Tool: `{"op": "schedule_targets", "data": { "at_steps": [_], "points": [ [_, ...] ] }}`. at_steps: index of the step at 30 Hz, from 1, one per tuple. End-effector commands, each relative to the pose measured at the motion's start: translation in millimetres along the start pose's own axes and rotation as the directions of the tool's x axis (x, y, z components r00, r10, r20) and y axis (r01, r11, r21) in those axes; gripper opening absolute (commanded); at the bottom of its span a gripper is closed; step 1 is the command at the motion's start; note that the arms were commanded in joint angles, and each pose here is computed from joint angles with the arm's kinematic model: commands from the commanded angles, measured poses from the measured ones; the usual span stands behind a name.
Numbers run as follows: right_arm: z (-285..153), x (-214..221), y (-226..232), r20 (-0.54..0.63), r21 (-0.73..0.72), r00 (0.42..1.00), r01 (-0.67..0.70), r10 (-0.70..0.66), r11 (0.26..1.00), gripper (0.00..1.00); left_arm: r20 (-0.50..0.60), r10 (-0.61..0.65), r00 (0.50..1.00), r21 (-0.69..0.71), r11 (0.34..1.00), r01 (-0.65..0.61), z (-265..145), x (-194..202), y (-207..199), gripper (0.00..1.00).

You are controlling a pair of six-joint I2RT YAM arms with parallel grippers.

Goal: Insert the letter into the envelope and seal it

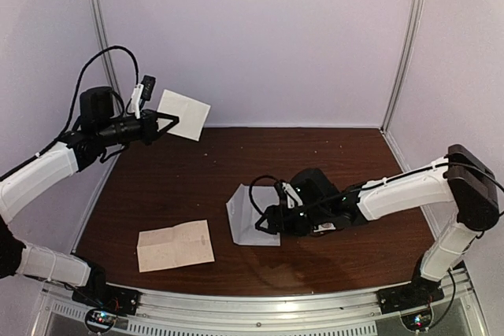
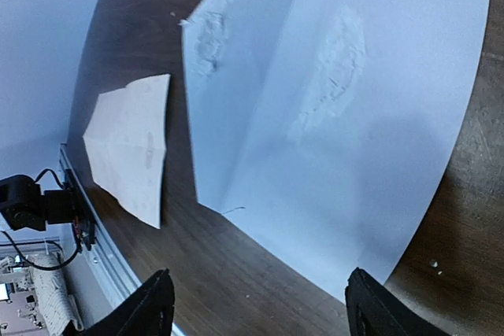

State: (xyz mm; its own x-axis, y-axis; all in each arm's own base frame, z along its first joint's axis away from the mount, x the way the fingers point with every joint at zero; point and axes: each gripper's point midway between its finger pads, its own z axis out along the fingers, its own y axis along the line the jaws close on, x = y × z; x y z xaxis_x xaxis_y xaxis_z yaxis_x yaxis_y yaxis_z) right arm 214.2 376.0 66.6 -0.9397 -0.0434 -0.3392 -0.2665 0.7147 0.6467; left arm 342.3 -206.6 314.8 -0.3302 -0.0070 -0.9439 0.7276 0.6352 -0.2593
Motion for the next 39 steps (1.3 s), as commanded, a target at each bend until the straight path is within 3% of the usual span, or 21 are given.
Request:
{"op": "schedule_targets", "data": {
  "at_steps": [1,7,12,15,19,21,22,26,28,35,39],
  "points": [
    [-58,-54,67,0.233,-0.146,0.957,0.21,-0.173,0.967,0.8,0.104,0.065,0.992,0.247,0.965,-0.089,-4,-21,-66,0.0],
    [-143,-79,130,0.47,-0.355,0.846,0.443,-0.253,0.823,0.9,0.132,0.095,0.987,0.445,0.884,-0.144,0,-16,-158,0.0],
    [-202,-81,169,0.613,-0.438,0.747,0.593,-0.257,0.676,0.92,0.133,0.04,0.99,0.579,0.808,-0.11,4,-6,-215,0.0],
    [-219,-78,178,0.654,-0.453,0.715,0.631,-0.246,0.63,0.91,0.125,0.042,0.991,0.619,0.778,-0.111,9,-2,-241,0.0],
    [-230,-67,187,0.656,-0.499,0.71,0.663,-0.256,0.558,0.8,0.099,0.038,0.994,0.634,0.768,-0.092,19,1,-254,0.0],
    [-234,-62,190,0.656,-0.522,0.712,0.668,-0.251,0.531,0.67,0.091,0.037,0.995,0.638,0.765,-0.087,23,2,-256,0.0],
    [-237,-61,191,0.661,-0.529,0.709,0.672,-0.244,0.518,0.54,0.087,0.036,0.996,0.64,0.764,-0.084,25,2,-257,0.0],
    [-240,-59,188,0.667,-0.528,0.707,0.671,-0.235,0.52,0.13,0.083,0.033,0.996,0.63,0.773,-0.078,29,2,-256,0.0],
    [-238,-59,184,0.664,-0.519,0.709,0.665,-0.236,0.537,0.0,0.082,0.033,0.996,0.6,0.796,-0.076,32,2,-251,0.02],
    [-223,-71,165,0.651,-0.453,0.72,0.623,-0.24,0.638,0.0,0.128,0.074,0.989,0.397,0.91,-0.119,28,-11,-218,0.45],
    [-214,-86,147,0.646,-0.398,0.732,0.566,-0.218,0.722,0.0,0.161,0.095,0.982,0.139,0.983,-0.117,17,-27,-176,0.52]
  ]
}}
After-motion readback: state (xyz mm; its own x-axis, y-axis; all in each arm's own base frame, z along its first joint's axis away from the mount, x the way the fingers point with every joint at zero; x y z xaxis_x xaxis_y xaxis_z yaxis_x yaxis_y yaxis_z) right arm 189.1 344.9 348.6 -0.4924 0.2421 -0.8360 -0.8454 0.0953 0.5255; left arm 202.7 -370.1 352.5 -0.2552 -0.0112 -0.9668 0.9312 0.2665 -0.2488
